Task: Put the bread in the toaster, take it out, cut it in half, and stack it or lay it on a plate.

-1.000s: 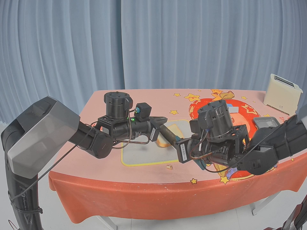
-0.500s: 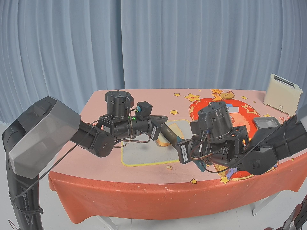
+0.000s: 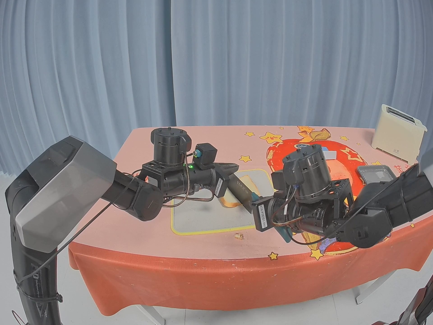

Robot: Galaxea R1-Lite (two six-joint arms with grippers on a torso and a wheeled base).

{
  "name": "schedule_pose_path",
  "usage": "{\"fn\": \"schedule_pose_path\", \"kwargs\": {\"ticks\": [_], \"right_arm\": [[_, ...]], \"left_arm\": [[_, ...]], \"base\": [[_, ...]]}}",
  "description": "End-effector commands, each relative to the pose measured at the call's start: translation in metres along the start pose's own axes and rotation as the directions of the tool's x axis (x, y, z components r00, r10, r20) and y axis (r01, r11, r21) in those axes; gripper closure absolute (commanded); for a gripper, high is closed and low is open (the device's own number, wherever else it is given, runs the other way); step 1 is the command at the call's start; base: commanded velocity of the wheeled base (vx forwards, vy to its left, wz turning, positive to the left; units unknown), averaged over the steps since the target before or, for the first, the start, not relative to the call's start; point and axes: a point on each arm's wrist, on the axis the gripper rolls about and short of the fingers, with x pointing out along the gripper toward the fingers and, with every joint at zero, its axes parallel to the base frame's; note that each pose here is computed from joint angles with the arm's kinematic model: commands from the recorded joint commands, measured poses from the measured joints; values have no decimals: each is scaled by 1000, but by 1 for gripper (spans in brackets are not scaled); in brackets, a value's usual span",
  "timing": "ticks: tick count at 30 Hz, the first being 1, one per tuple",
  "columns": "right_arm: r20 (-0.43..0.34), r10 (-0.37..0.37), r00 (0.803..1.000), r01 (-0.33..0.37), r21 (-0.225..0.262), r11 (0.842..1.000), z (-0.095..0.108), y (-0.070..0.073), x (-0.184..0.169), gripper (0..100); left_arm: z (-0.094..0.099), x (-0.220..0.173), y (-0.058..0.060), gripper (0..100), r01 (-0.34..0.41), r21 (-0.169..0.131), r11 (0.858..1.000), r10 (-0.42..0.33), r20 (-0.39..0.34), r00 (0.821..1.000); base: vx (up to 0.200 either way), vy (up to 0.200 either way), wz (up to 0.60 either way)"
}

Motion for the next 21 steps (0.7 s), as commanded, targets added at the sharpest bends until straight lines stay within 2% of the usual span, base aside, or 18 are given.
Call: {"fn": "schedule_pose_path", "kwargs": {"ticks": [1, 12, 18, 21], "right_arm": [[-22, -9, 1000, 9, -3, 1000, -6, -2, 2, 100], [32, -1, 999, 1, 2, 1000, 13, -1, -3, 100], [17, -2, 1000, 2, 1, 1000, 9, -1, -1, 100], [-8, -7, 1000, 7, -1, 1000, -1, -2, 3, 100]], "left_arm": [[9, -3, -1, 100, 0, 4, 1000, 0, 9, 1000], [-14, -4, -2, 100, 2, -21, 1000, -4, -53, 999], [-7, -4, -1, 100, -1, -13, 1000, 1, -34, 999], [1, -4, 1, 100, -5, -5, 1000, 4, -12, 1000]], "base": [[0, 0, 0], [0, 0, 0], [0, 0, 0], [0, 0, 0]]}}
